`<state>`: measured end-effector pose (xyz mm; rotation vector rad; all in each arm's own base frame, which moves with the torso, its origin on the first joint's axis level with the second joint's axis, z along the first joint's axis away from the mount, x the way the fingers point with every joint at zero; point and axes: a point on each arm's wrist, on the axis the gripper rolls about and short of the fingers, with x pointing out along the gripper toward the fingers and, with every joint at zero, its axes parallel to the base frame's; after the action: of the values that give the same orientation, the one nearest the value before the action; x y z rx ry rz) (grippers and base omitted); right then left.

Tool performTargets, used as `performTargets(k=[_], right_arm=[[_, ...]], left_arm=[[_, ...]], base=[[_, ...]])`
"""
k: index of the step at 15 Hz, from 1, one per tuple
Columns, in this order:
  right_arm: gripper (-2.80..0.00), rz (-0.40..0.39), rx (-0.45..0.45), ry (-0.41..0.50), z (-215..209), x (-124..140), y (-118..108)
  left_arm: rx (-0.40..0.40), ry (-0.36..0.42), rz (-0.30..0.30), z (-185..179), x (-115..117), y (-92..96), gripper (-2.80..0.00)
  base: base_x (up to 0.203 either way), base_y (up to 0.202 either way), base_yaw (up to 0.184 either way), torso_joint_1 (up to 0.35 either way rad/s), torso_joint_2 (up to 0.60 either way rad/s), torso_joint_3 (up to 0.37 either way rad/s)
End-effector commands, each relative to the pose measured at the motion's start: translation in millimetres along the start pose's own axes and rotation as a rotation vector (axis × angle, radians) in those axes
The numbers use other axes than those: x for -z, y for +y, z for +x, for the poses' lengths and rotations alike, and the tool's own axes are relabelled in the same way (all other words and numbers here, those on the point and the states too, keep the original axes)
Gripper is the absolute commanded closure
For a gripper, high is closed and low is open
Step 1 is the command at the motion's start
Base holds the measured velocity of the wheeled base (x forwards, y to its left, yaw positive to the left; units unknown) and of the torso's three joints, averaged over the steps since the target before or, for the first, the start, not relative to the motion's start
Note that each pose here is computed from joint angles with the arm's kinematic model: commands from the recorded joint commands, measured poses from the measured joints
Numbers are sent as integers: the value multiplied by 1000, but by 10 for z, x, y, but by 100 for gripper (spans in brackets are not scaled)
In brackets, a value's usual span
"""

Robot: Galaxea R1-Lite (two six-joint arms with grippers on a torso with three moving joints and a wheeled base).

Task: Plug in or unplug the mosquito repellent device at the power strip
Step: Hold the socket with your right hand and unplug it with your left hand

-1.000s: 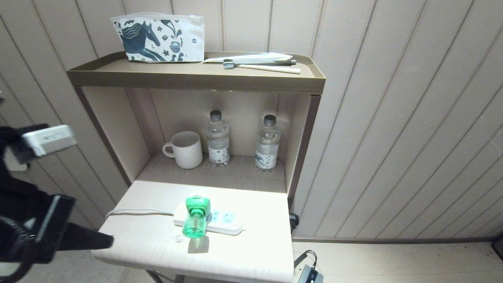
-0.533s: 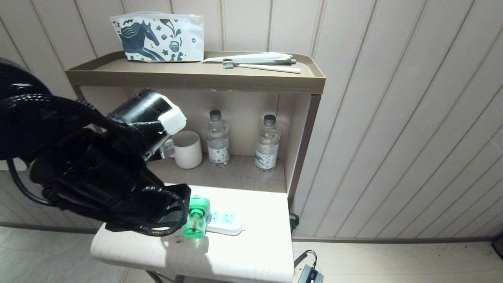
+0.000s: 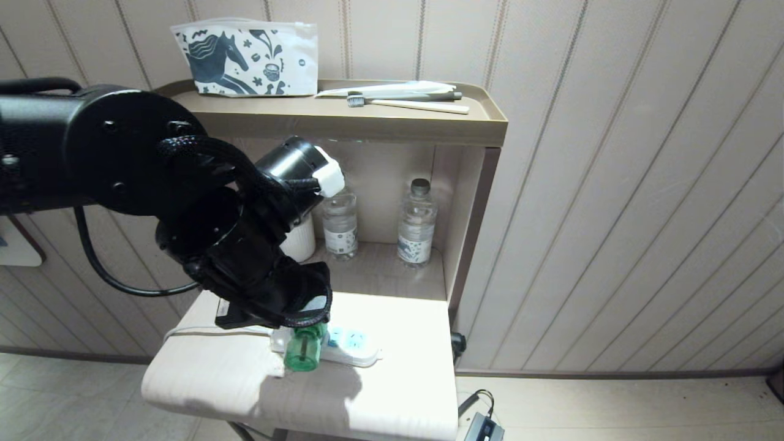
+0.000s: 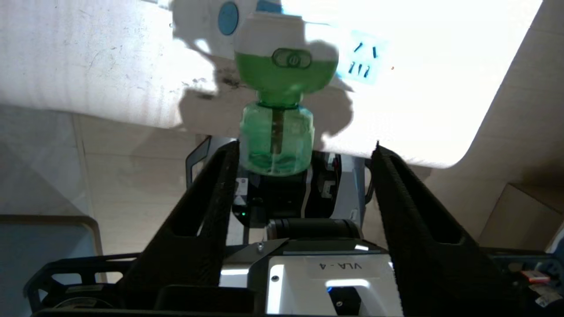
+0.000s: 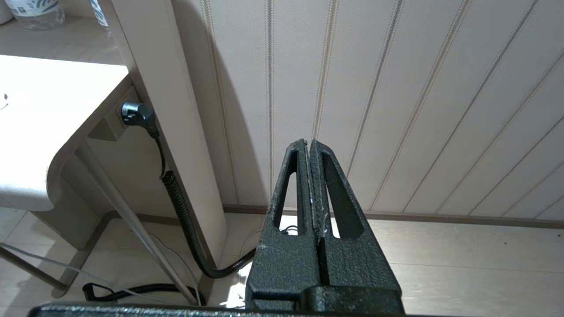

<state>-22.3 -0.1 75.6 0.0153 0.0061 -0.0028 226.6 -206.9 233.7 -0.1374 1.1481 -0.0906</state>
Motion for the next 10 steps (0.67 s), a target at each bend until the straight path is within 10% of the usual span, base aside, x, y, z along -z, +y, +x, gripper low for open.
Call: performTargets(k=[1, 10], right_arm=[[0, 0, 0, 1, 1, 0, 0], [0, 0, 0, 1, 1, 0, 0]], left_arm=[[-34, 31, 3, 213, -62, -102, -280], [-105, 65, -35, 558, -326, 47, -280]], base=[[0, 0, 0, 0, 0, 0], [0, 0, 0, 0, 0, 0]])
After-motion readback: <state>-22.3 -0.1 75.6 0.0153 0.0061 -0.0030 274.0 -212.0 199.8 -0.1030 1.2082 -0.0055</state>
